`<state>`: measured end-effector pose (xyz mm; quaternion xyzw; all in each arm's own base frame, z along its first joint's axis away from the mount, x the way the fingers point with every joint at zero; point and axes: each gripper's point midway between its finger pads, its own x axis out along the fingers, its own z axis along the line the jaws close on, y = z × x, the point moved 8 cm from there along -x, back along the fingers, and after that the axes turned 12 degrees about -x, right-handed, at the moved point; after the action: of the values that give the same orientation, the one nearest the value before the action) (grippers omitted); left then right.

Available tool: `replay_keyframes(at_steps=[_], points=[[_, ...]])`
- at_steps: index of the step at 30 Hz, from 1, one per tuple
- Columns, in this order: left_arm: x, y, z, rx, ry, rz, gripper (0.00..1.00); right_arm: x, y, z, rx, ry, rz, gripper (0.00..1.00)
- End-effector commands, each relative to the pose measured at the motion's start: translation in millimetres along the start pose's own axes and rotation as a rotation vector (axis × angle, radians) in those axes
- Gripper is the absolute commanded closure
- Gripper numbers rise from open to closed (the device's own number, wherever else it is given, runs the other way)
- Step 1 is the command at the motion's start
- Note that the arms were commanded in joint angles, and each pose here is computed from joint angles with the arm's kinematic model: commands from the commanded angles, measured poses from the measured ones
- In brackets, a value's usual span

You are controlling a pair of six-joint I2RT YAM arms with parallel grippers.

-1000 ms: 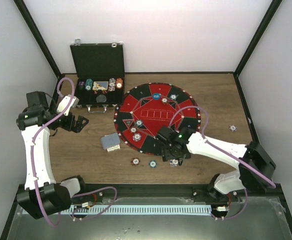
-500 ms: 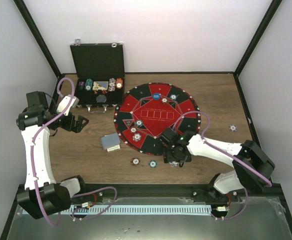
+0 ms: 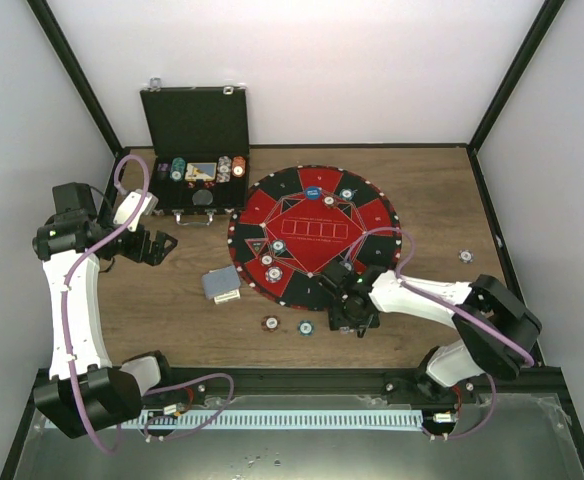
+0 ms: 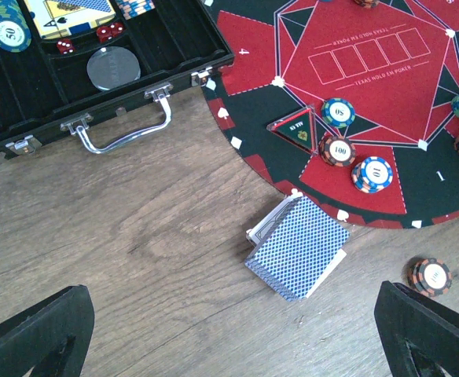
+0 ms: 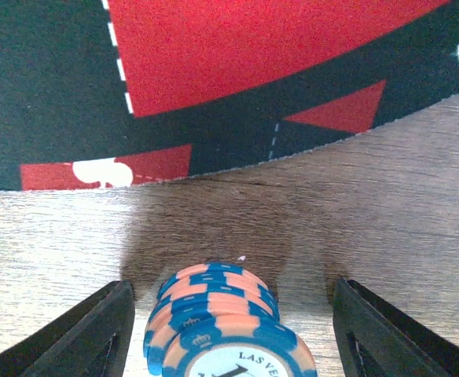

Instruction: Distribute texas hold em gaming equipment

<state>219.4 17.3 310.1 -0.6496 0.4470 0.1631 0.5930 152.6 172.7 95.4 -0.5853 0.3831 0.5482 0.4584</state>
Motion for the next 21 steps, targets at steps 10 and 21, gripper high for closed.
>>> replay_keyframes(at_steps=[10, 21], points=[[-6, -3, -3, 0.022, 0.003, -0.021, 0.0, 3, -1, -1, 0.02, 0.0, -0.001, 0.62], [-6, -2, -4, 0.022, 0.003, -0.021, 0.0, -14, -6, -2, 0.028, 0.021, -0.029, 0.37]])
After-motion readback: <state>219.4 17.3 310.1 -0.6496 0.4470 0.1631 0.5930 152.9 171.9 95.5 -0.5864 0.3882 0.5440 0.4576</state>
